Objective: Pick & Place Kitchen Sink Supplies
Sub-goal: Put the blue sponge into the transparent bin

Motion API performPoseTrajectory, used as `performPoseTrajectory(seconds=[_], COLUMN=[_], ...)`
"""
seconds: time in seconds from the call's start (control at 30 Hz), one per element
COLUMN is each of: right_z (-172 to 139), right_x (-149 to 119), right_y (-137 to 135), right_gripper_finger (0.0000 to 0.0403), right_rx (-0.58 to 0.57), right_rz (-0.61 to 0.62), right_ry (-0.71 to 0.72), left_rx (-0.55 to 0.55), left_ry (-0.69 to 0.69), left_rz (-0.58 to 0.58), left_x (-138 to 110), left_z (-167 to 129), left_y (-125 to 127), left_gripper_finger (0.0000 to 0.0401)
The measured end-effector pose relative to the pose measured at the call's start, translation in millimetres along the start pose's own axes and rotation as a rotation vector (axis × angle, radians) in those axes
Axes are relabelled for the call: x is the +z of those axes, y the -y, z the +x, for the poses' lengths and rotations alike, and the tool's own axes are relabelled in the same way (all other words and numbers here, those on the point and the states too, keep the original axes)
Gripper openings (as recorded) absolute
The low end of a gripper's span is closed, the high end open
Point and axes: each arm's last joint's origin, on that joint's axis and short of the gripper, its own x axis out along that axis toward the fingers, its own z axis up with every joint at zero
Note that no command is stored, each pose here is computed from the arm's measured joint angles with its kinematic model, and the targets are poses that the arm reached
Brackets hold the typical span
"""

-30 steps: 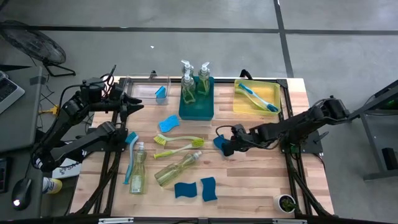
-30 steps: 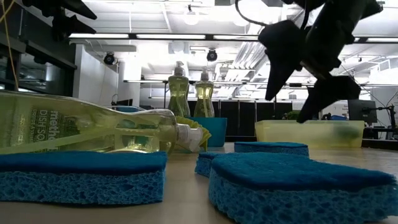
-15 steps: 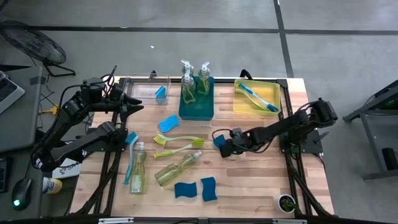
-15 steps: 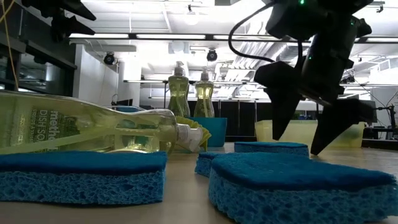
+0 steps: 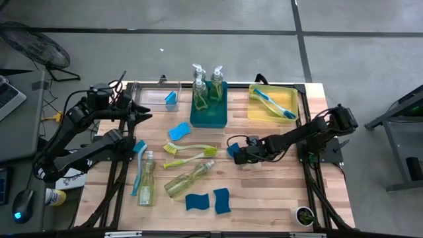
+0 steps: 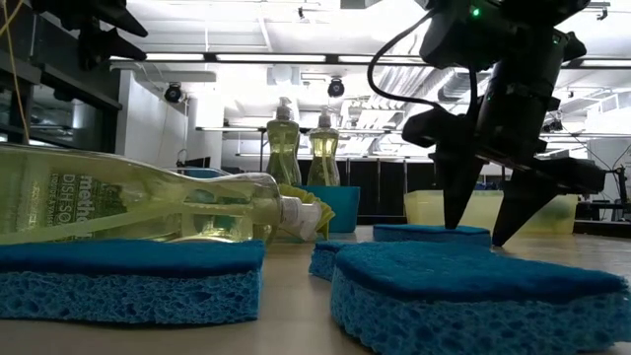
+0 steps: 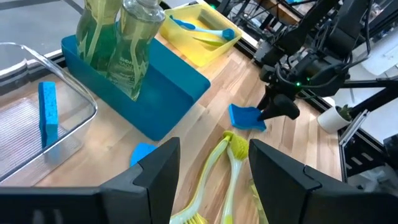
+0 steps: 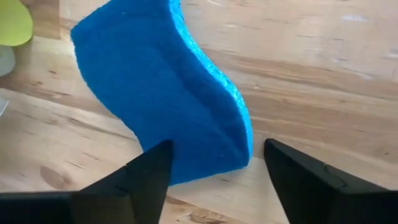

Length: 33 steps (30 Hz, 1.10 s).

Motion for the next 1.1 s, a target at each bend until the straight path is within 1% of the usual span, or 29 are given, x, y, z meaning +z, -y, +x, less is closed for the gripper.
performPoseTrajectory(seconds=[0.4, 0.67, 0.73, 0.9, 0.97, 1.1], right_z=[1, 1, 1, 0, -2, -14], right_x=[0, 0, 0, 0, 0, 3], right_y=[1, 0, 0, -3, -10, -28], right_gripper_finger=[0.0106, 0.0019, 0.0008, 0.0004, 0.0004, 0.0002], right_rx=[-0.006, 0.004, 0.007, 0.024, 0.053, 0.120], right_rz=[0.057, 0.059, 0.058, 0.043, 0.022, -0.033], right_ry=[-0.011, -0.001, 0.009, 0.036, 0.064, 0.134], left_rx=[0.000, 0.000, 0.001, 0.001, -0.004, -0.054], left_ry=[-0.006, -0.005, -0.006, -0.005, -0.006, -0.017], left_rz=[0.020, 0.020, 0.020, 0.015, 0.013, 0.012], left_x=[-1, -1, -1, -1, -1, -1], left_z=[0, 0, 0, 0, 0, 0], left_y=[0, 0, 0, 0, 0, 1], left_gripper_finger=[0.0188, 0.0188, 0.0188, 0.0188, 0.0188, 0.0188])
